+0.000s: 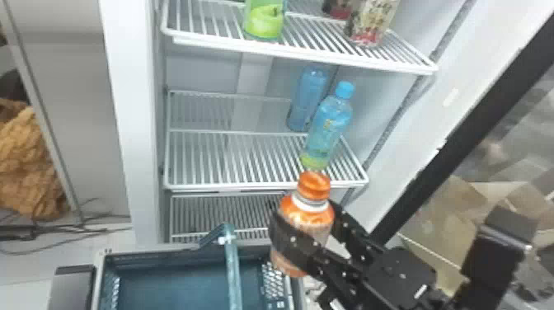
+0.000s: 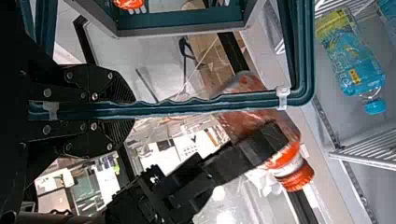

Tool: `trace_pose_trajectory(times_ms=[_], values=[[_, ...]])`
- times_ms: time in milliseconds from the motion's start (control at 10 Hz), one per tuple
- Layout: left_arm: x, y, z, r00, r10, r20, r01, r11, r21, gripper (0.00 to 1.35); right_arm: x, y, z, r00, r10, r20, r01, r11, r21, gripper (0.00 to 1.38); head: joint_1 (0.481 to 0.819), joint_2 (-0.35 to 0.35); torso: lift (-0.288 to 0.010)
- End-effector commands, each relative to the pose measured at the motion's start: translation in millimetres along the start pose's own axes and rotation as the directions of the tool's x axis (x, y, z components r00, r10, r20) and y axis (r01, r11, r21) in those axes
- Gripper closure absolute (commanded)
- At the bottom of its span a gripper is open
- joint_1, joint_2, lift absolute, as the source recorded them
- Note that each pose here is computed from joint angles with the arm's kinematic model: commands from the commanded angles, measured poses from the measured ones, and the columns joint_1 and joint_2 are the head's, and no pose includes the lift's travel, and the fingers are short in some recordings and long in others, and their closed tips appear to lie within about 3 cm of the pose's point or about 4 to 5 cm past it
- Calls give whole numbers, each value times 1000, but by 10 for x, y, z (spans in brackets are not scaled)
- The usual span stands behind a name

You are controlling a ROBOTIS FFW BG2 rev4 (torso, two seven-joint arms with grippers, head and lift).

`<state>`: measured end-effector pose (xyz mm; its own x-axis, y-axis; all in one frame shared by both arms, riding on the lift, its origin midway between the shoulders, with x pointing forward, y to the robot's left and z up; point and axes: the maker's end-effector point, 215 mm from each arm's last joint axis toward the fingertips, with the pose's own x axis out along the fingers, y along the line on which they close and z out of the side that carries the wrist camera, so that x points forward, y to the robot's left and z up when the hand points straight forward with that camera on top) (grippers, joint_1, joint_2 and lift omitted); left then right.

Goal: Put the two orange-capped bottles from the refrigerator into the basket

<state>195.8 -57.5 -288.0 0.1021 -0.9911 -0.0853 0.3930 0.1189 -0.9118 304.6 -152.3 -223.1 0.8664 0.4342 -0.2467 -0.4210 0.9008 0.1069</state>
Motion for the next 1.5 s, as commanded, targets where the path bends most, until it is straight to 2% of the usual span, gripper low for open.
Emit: trace_pose_trajectory(times_ms=[0, 200, 400, 1000, 1100, 1200, 1300, 1400], values=[[0, 7, -2, 1000, 1, 0, -1, 1000, -2, 1194, -63, 13, -145, 998, 0, -61, 1, 1000, 9, 820, 695, -350, -288], [0, -1, 0, 1000, 0, 0, 0, 1000, 0, 1194, -129, 42, -424, 989, 9, -151, -4, 999, 36, 820, 695, -350, -288], [5, -2, 3, 1000, 0, -1, 0, 1000, 3, 1194, -98, 68, -552, 981, 35, -191, -24, 998, 60, 820, 695, -350, -288], [32, -28, 0, 1000, -8, -13, 8, 1000, 13, 1194, 90, 129, -833, 969, 104, -226, -81, 991, 106, 815, 695, -350, -288], [27, -30, 6, 1000, -8, -12, 9, 1000, 13, 1194, 100, 125, -852, 967, 108, -229, -85, 991, 107, 731, 695, -350, -288], [28, -35, 14, 1000, -10, -9, 10, 1000, 13, 1194, 99, 121, -854, 967, 106, -230, -84, 991, 105, 490, 695, -350, -288], [33, -48, 10, 1000, -12, -11, 13, 1000, 15, 1194, 107, 113, -833, 969, 104, -224, -83, 991, 100, 311, 695, -350, -288], [32, -38, 0, 1000, -12, -11, 12, 1000, 10, 1194, 114, 112, -828, 970, 106, -219, -86, 991, 100, 203, 695, -350, -288]])
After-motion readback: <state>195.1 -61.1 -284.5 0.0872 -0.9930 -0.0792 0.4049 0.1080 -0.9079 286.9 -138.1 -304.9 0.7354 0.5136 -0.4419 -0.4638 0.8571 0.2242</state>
